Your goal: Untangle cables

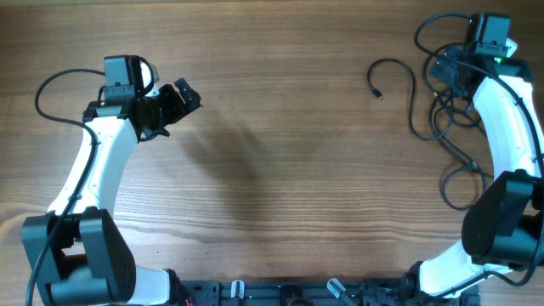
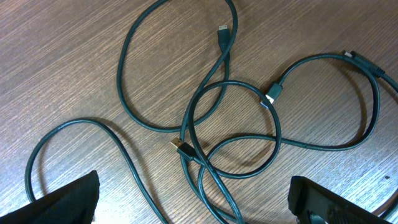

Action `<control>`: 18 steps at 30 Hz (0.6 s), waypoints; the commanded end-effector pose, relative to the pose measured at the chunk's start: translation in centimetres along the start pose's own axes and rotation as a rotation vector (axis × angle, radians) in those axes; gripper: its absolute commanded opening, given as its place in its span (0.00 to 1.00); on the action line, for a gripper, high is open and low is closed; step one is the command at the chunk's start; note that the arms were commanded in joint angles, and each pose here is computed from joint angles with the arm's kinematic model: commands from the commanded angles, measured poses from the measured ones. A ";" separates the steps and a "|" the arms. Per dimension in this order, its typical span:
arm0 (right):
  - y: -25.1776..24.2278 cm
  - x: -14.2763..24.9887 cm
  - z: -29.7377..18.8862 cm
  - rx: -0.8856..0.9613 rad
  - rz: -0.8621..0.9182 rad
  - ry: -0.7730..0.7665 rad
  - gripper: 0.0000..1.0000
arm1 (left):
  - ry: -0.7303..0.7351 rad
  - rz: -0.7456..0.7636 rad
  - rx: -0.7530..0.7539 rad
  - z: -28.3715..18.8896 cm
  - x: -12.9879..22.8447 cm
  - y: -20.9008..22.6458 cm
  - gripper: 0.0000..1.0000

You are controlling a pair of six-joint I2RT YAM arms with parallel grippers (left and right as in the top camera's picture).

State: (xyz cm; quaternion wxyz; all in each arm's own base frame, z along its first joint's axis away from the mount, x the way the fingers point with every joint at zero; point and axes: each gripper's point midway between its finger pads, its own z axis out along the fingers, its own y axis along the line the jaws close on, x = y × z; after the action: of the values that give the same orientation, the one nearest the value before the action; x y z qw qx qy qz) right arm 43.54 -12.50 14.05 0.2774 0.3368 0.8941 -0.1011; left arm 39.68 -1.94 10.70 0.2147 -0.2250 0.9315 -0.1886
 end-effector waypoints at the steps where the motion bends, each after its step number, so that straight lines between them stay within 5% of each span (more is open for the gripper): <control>1: 0.3 -0.5 -0.6 -0.017 0.005 -0.013 1.00 | -0.020 0.000 -0.004 -0.4 -0.5 -0.2 1.00; 11: 2.8 -2.2 -8.0 -0.139 -0.010 -0.150 1.00 | -0.020 0.000 -0.004 -0.4 -0.5 -0.2 1.00; 18: 5.7 -2.4 -17.8 -0.324 -0.043 -0.303 1.00 | -0.020 0.000 -0.004 -0.4 -0.5 -0.2 1.00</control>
State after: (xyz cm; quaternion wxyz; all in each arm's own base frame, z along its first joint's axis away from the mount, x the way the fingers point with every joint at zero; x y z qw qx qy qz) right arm 42.43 -5.32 26.12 0.4133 0.2719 0.8681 -0.0410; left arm 39.70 -1.94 10.72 0.2150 -0.2249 0.9315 -0.1886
